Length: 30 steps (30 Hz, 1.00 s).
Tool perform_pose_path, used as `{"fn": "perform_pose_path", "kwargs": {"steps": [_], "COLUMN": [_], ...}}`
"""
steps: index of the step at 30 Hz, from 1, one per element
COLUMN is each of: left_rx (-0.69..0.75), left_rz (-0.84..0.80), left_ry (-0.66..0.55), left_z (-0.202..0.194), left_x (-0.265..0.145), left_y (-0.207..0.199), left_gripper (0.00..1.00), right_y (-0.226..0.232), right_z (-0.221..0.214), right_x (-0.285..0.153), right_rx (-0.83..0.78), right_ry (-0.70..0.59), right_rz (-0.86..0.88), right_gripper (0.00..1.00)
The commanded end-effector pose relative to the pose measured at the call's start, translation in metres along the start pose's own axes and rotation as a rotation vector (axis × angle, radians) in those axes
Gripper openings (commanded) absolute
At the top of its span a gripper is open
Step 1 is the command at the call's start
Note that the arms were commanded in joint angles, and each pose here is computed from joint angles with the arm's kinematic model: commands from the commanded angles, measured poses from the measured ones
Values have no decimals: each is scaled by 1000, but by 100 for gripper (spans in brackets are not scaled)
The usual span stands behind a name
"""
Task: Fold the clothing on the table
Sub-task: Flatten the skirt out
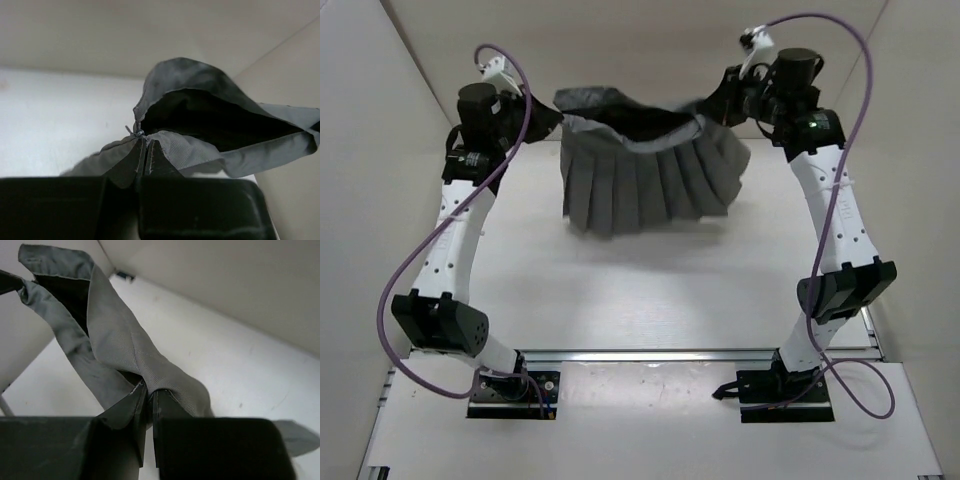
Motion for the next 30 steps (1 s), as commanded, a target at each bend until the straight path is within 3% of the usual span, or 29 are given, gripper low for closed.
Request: {"fn": "perform_pose_path", "kwargs": {"steps": [1, 6, 9, 11, 12, 13, 15, 17, 21, 26, 30], "left_rx": [75, -57, -179, -242, -279, -320, -408, -434, -399, -410, -400], "left_rz": [-68, -4, 133, 213, 265, 285, 311, 335, 354, 392, 453], "left_ry": [-95, 13, 139, 174, 222, 234, 326, 338, 324, 363, 409], "left_z": [28, -47, -131, -169, -197, -208, -246, -256, -263, -279, -297], "left_x": [-29, -22, -27, -40, -50, -55, -77, -92, -113, -123, -136], "left_y": [-30, 31, 96, 119, 136, 144, 165, 176, 175, 178, 183], "left_gripper": [0, 0, 0, 0, 4, 25, 58, 72, 80, 80, 79], "right_y": [-14, -20, -11, 4, 11, 18, 32, 43, 57, 67, 81], "right_z": [25, -73, -145, -205, -214, -237, -284, -297, -316, -328, -343], "right_x": [-23, 5, 18, 16, 15, 8, -10, -30, -53, -59, -63], "right_rx": [-49, 106, 250, 375, 426, 468, 605, 628, 638, 661, 643], "right_ry": [-64, 87, 191, 301, 314, 360, 459, 464, 464, 505, 611], "right_rz": [-1, 56, 91, 93, 92, 73, 10, -37, -74, -93, -138], "right_gripper": [0, 0, 0, 0, 0, 2, 28, 46, 65, 67, 68]}}
Point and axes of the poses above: each gripper's point midway between its finger pads, its own x axis out along the fingers, its own y axis along the line the jaws close on, z = x × y, the point moved 5 cm from there along -x, back along the fingers, and after that the axes turned 14 degrees about -x, right-handed, at the moved point
